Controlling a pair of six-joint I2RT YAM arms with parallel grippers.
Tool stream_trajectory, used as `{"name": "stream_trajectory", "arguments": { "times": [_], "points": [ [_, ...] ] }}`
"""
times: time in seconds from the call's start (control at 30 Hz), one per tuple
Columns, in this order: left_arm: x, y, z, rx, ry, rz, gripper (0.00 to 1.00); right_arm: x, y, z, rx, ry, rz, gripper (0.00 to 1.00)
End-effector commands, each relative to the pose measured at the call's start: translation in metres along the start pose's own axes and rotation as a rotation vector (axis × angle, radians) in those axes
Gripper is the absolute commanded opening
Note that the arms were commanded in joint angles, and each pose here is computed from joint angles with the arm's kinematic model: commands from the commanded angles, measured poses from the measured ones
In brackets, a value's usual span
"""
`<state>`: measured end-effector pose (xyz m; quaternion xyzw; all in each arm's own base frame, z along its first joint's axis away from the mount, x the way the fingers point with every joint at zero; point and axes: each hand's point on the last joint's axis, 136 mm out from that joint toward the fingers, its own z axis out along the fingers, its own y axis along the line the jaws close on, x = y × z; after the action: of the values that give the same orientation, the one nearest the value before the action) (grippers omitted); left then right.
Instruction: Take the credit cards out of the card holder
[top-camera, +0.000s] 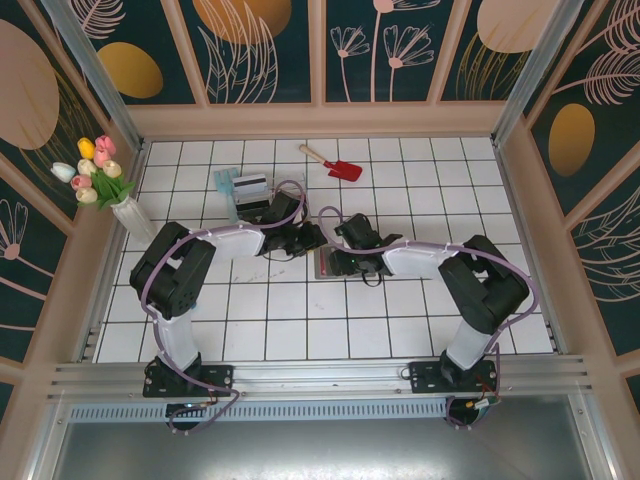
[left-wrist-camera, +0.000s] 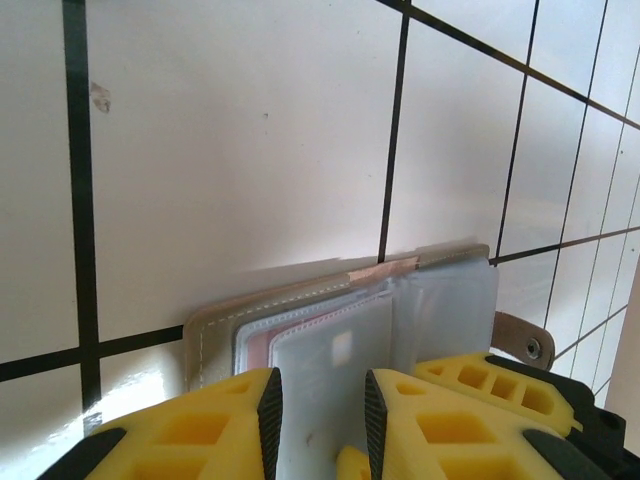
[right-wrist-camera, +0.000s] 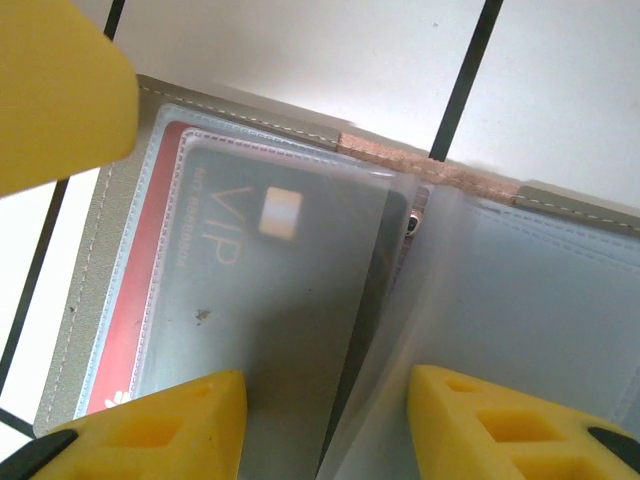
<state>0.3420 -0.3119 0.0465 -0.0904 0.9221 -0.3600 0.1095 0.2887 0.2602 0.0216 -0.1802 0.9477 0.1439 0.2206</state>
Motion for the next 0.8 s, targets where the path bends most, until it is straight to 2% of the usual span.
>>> {"name": "stream_trajectory", "arguments": {
  "times": [0.0,0.2,0.4,0.77],
  "points": [
    [0.004,-0.012,-0.003,0.039,0.027,-0.003,0.31,0.057,-0.004,0.004,-0.01,0.195,-0.024,0.48],
    [0.011,-0.01,0.003,0.027,0.064,0.019,0.33,0.055,-0.003,0.006,-0.01,0.196,-0.025,0.48],
    [0.008,0.009,0.009,-0.065,0.051,0.017,0.33,0.055,-0.006,0.007,0.01,0.196,-0.023,0.48],
    [0.011,0.015,0.019,-0.089,0.092,0.034,0.32,0.055,-0.007,0.007,0.005,0.181,-0.03,0.46]
  ]
}}
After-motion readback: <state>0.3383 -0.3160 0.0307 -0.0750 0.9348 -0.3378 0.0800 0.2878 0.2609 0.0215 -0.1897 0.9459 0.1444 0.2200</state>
